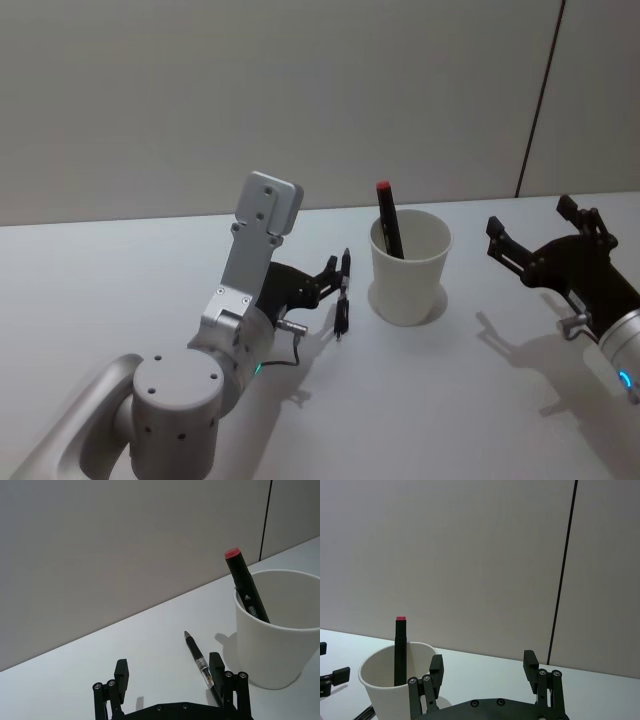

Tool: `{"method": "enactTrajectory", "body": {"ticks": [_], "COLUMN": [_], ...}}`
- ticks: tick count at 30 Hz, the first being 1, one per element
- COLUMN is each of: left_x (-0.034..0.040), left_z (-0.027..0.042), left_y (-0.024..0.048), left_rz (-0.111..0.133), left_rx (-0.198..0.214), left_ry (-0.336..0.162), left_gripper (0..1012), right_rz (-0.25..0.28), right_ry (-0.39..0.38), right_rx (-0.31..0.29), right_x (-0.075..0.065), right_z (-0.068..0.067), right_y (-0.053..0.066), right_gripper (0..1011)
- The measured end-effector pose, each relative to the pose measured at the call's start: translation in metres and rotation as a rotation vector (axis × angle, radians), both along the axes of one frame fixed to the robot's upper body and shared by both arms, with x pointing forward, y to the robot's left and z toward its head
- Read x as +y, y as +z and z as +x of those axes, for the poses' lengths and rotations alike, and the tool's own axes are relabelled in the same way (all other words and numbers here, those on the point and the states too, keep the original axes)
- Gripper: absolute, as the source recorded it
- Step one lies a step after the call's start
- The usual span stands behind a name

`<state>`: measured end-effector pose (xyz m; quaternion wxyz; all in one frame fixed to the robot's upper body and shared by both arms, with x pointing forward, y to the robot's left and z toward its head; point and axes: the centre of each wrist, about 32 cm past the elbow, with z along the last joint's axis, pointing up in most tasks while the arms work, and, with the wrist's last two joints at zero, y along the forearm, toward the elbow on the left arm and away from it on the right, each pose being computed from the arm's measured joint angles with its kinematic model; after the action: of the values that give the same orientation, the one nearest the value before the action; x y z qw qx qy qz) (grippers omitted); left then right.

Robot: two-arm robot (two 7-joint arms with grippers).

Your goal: Place the pen into the pen holder.

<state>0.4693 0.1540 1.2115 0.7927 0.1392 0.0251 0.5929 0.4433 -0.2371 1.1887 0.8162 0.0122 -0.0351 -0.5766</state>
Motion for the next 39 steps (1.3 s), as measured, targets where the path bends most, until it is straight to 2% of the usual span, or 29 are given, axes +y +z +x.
{"method": "enactTrajectory", "body": {"ticks": [14,26,39], "left_x": [-0.003,-0.0093,-0.0143], "left_z": [-0.0003,0.0016,0.0034], "left_y": [-0.0113,-0.0217,-0.0272], "left_rz": [-0.005,-0.014,-0.018], "left_rx": [0.02,0.043,0.066], "left_ry": [-0.023,-0.053,-0.08], "left_gripper": [1001,1001,1001], "right_rz": [0.0,0.0,0.0], "right_ry": [0.0,0.0,0.0], "right_rx": [0.0,0.0,0.0], "right_x": [0.0,0.0,0.0], "right_z": [0.0,0.0,0.0], "right_y": [0.0,0.0,0.0], "right_gripper": [1001,1001,1001]}}
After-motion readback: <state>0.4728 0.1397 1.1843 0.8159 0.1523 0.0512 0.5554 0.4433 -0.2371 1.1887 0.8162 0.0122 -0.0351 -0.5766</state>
